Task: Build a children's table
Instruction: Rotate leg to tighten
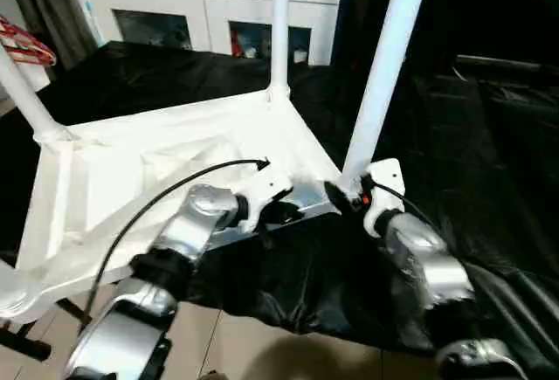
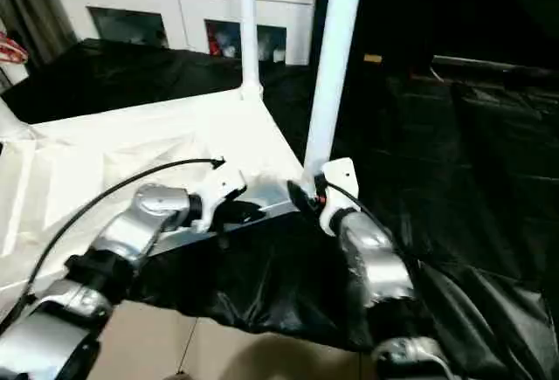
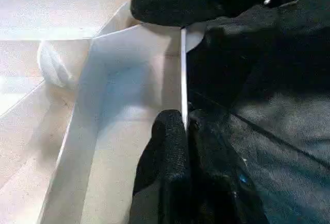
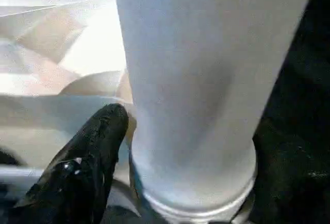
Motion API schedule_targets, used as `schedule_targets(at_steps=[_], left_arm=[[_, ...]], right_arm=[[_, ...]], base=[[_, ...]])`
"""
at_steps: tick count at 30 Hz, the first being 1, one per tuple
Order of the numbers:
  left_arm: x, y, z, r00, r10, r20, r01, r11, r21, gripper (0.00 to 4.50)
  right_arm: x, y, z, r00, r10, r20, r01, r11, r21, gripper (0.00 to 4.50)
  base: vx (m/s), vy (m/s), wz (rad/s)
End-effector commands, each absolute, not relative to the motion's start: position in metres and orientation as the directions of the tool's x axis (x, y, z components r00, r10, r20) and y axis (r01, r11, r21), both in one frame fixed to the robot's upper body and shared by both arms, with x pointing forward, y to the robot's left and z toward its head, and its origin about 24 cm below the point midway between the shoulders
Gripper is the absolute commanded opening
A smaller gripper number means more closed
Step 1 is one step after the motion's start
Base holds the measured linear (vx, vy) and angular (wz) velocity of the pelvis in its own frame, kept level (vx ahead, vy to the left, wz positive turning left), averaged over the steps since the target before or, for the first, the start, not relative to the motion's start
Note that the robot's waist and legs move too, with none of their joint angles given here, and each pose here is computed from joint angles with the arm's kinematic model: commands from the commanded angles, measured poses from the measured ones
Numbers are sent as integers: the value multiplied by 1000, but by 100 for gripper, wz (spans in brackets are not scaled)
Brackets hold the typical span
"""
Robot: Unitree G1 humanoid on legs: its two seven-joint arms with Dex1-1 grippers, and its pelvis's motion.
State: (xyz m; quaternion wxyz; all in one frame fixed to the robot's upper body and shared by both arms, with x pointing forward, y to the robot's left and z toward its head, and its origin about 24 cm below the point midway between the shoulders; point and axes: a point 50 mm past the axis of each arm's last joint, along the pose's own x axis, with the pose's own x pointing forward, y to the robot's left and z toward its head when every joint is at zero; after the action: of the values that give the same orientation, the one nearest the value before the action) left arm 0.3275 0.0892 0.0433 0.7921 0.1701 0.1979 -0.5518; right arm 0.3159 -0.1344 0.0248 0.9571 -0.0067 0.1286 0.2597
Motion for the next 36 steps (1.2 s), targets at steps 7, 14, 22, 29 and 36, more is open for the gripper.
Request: schedule_targets(at_steps=[7, 14, 22, 29, 36], left_arm=[[317, 90, 54, 133, -892, -432, 990, 140, 16, 0], [313, 106, 59, 42, -897, -440, 999, 50, -7, 0], [312, 121, 61, -18, -884, -468, 999, -2, -34, 0], [314, 126, 61, -19, -883, -470, 999, -1, -40, 0], [323, 110, 60, 120, -878, -463, 992, 123, 24, 0]], right_arm=[[291, -131, 32, 468, 837, -282, -867, 497, 39, 393], [274, -145, 36, 258, 914, -311, -946, 305, 110, 368], [263, -147, 34, 96, 932, -350, -972, 164, 169, 317], [260, -143, 34, 47, 935, -350, -975, 119, 186, 272], [272, -131, 27, 291, 907, -304, -933, 340, 121, 269]], base=[[0, 0, 0], [0, 0, 0], [0, 0, 0], [0, 0, 0], [0, 0, 0]])
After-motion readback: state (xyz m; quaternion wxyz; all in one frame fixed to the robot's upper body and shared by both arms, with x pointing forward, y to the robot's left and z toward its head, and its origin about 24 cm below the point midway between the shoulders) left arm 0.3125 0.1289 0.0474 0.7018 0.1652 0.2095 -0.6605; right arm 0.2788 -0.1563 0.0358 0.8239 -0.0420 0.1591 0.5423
